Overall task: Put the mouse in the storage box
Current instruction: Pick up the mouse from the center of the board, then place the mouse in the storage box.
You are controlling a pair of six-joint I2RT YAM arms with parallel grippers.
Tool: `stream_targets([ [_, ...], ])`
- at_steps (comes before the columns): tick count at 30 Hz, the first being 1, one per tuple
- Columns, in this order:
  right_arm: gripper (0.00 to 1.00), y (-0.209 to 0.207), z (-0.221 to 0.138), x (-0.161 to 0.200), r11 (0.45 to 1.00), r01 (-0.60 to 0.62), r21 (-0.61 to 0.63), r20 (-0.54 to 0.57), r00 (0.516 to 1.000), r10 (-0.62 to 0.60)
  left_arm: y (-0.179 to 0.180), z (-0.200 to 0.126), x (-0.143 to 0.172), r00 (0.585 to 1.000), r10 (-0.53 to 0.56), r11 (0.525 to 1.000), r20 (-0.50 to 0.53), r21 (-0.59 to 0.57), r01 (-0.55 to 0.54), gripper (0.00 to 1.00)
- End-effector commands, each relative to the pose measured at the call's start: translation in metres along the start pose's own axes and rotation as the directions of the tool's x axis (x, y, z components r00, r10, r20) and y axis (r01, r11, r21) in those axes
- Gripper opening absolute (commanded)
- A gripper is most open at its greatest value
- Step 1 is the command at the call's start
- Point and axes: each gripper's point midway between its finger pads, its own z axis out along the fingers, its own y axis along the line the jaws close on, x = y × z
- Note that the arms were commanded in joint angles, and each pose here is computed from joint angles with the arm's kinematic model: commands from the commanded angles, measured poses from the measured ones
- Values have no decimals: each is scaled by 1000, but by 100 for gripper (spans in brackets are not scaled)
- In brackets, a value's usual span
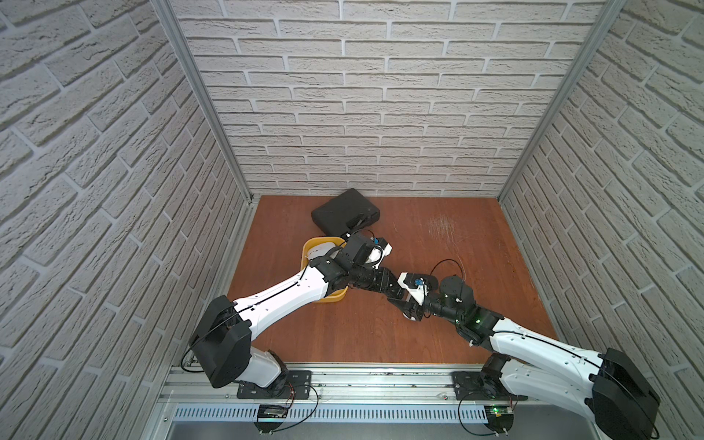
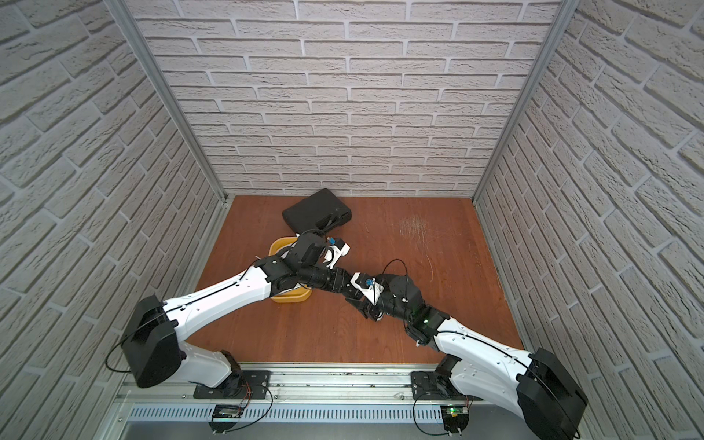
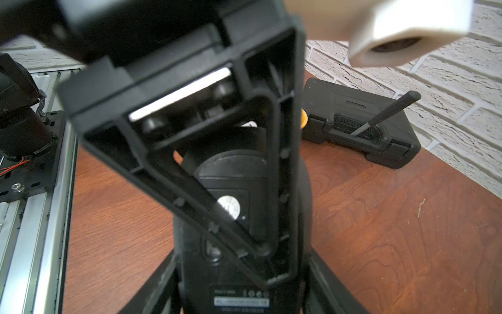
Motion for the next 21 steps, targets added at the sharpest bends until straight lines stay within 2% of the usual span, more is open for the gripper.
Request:
stream_targets([
  [1, 75, -6, 0, -30, 1000, 1, 29, 87, 996, -4, -5, -17, -21, 996, 23, 999, 86, 37, -27, 12],
  [3, 90, -9, -2, -30, 999, -12, 46, 89, 996, 7, 9, -30, -30, 993, -6, 1000, 121, 15, 4, 11],
  [7, 93, -17, -5, -23, 994, -27, 103, 96, 995, 17, 37, -61, -44, 982, -40, 997, 185, -52, 50, 12],
  [11, 93, -24, -7, -15, 988, -28, 153, 93, 996, 14, 79, -100, -47, 975, -27, 959, 222, -270, 88, 15],
  [13, 93, -30, -8, -9, 981, -34, 191, 77, 997, 20, 102, -121, -44, 973, -20, 902, 229, -416, 117, 15],
  [16, 93, -38, -7, -2, 970, -45, 239, 57, 998, 32, 123, -142, -42, 975, -4, 828, 223, -546, 129, 16],
  [18, 93, -40, -7, 0, 968, -46, 245, 54, 998, 34, 144, -158, -38, 979, 1, 731, 206, -668, 140, 16],
  [21, 93, -39, -7, 0, 969, -48, 244, 57, 998, 35, 164, -164, -33, 986, -4, 640, 164, -757, 129, 16],
])
